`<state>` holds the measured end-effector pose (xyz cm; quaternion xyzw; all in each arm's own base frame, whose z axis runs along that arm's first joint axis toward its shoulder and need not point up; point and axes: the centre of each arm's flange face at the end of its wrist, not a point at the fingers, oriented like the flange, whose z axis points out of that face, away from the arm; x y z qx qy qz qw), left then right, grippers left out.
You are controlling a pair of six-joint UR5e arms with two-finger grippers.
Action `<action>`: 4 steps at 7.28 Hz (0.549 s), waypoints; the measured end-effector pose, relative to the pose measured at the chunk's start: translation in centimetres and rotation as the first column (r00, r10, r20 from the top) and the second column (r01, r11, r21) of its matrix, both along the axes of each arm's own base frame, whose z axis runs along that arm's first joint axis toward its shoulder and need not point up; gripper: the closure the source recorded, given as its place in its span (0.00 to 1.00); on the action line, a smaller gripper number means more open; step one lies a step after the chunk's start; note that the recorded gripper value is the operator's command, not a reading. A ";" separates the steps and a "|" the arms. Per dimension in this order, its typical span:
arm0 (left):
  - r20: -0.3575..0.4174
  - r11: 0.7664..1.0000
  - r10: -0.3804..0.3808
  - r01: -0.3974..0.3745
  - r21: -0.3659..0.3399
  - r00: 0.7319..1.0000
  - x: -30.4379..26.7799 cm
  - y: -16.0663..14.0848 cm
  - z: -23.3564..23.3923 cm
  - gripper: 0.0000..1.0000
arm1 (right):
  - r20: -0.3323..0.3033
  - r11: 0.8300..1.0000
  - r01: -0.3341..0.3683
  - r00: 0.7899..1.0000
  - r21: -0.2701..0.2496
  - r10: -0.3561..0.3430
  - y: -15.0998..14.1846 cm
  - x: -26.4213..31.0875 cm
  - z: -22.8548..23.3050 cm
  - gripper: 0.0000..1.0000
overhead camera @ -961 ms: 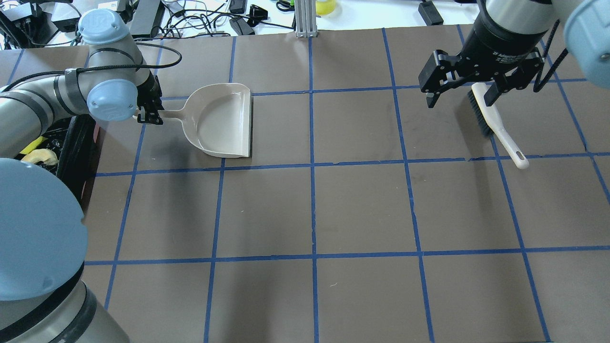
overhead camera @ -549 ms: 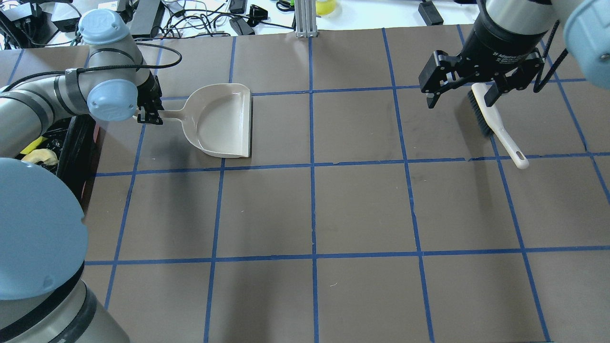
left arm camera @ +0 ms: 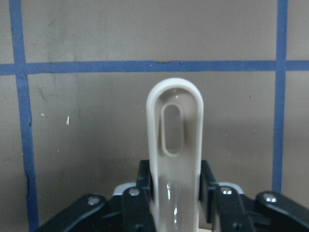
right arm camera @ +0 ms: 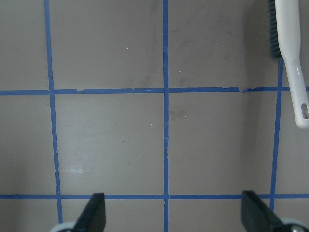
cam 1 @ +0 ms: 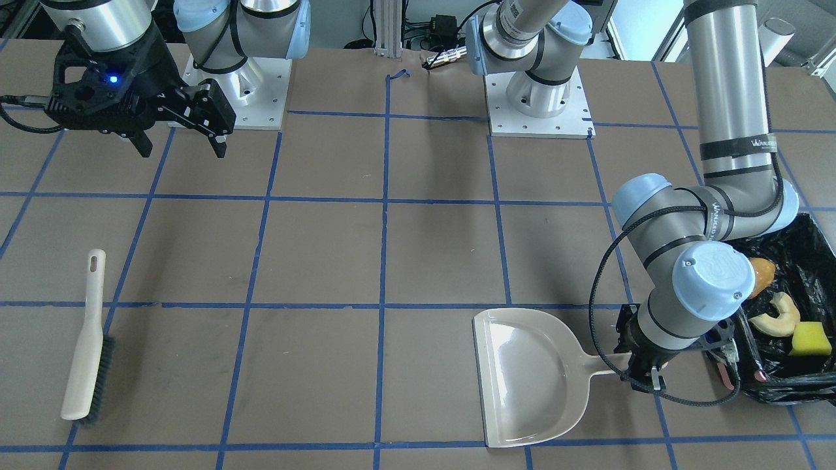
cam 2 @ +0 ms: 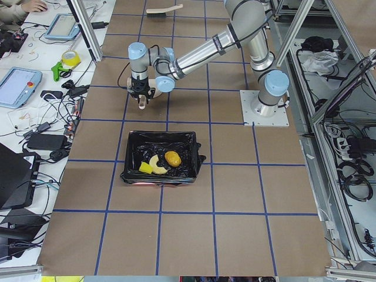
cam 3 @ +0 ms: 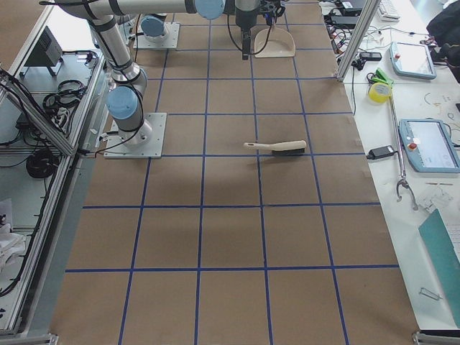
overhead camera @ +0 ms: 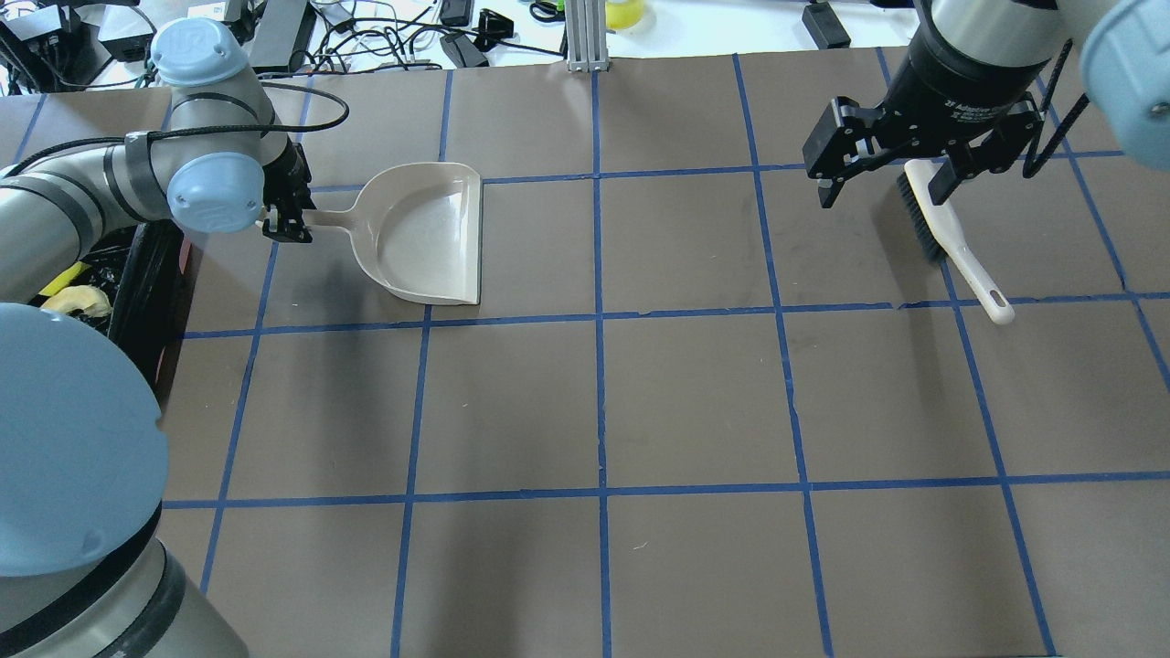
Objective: Sweep and dump trash into bin
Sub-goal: 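Lower the dustpan onto the table beside the bin with the left gripper, then open the left gripper and release the dustpan handle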
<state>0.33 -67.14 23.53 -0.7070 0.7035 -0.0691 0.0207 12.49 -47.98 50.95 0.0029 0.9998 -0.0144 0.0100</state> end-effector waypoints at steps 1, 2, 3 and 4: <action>-0.001 1.000 -0.002 0.002 -0.006 1.000 0.0 0.1 0.4 0.26 | -0.001 1.000 0.001 1.000 0.000 -0.001 0.0 -0.1 0.0 0.00; -0.003 1.000 -0.004 0.004 -0.016 1.000 -0.1 0.2 1.1 0.27 | -0.001 1.000 0.001 1.000 0.001 -0.001 0.0 -0.1 0.0 0.00; -0.027 0.999 -0.013 0.012 -0.036 1.000 -0.4 0.2 2.2 0.27 | -0.001 1.000 0.001 1.000 0.001 -0.001 0.0 -0.1 0.0 0.00; -0.063 0.997 -0.038 0.034 -0.066 0.997 -1.0 0.4 3.8 0.26 | -0.001 1.000 0.001 1.000 0.001 -0.001 0.0 -0.1 0.0 0.00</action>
